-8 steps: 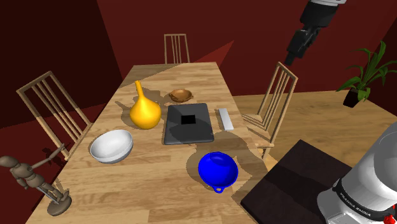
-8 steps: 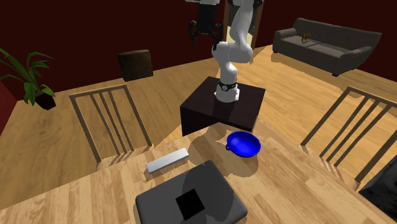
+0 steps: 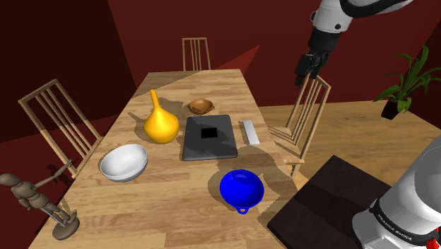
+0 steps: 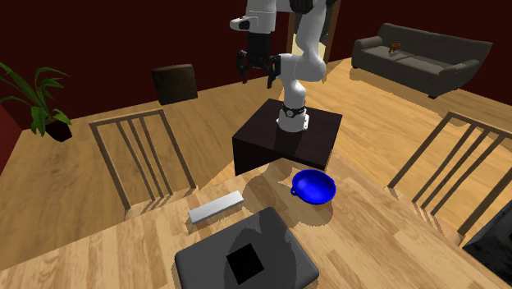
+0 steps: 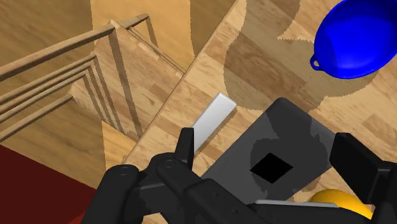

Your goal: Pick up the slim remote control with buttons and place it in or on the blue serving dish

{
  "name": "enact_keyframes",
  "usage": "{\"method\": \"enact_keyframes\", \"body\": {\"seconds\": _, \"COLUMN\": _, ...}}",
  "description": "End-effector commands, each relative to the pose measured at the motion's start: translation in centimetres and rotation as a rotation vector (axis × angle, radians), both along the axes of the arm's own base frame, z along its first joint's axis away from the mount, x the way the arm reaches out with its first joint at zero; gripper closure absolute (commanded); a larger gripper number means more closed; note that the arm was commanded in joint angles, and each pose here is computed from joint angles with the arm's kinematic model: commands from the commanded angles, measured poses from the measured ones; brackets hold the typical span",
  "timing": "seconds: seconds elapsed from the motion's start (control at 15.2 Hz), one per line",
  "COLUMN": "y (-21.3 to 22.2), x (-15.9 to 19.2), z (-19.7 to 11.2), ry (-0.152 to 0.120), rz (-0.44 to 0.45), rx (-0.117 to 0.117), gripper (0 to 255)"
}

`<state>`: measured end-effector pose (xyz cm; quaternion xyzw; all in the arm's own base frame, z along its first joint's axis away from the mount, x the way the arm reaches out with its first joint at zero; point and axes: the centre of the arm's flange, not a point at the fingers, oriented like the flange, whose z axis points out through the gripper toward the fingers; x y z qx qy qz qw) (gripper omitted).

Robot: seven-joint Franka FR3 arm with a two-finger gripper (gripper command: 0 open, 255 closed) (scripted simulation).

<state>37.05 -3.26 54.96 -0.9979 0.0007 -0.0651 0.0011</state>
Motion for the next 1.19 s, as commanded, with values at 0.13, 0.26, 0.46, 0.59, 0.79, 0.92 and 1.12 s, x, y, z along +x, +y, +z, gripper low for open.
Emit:
{"method": "enact_keyframes", "body": {"seconds": 0.13, "y": 0.1, "x": 3.6, "z": -4.0, "ry": 0.014, "rz": -0.050, "rx": 0.005, "gripper": 0}}
{"method": "enact_keyframes", "body": {"seconds": 0.26, "y": 0.0, "x": 5.3, "z": -6.1, "ry": 0.022, "rz": -0.075, "rx": 0.008, "gripper": 0}}
{"method": "enact_keyframes", "body": {"seconds": 0.46, "y": -0.2, "x": 7.9, "z": -9.3, "ry": 0.035, "rz": -0.112, "rx": 0.012, "gripper": 0}}
{"method": "enact_keyframes", "body": {"seconds": 0.59, "y": -0.4, "x": 9.6, "z": -11.4, "ry": 0.043, "rz": -0.136, "rx": 0.015, "gripper": 0}}
{"method": "enact_keyframes", "body": {"seconds": 0.79, "y": -0.8, "x": 12.0, "z": -14.6, "ry": 0.055, "rz": -0.173, "rx": 0.019, "gripper": 0}}
{"method": "enact_keyframes", "body": {"seconds": 0.92, "y": -1.1, "x": 13.7, "z": -16.7, "ry": 0.063, "rz": -0.198, "rx": 0.021, "gripper": 0}}
{"method": "enact_keyframes", "body": {"seconds": 1.12, "y": -1.6, "x": 16.1, "z": -20.0, "ry": 0.075, "rz": -0.235, "rx": 0.025, "gripper": 0}}
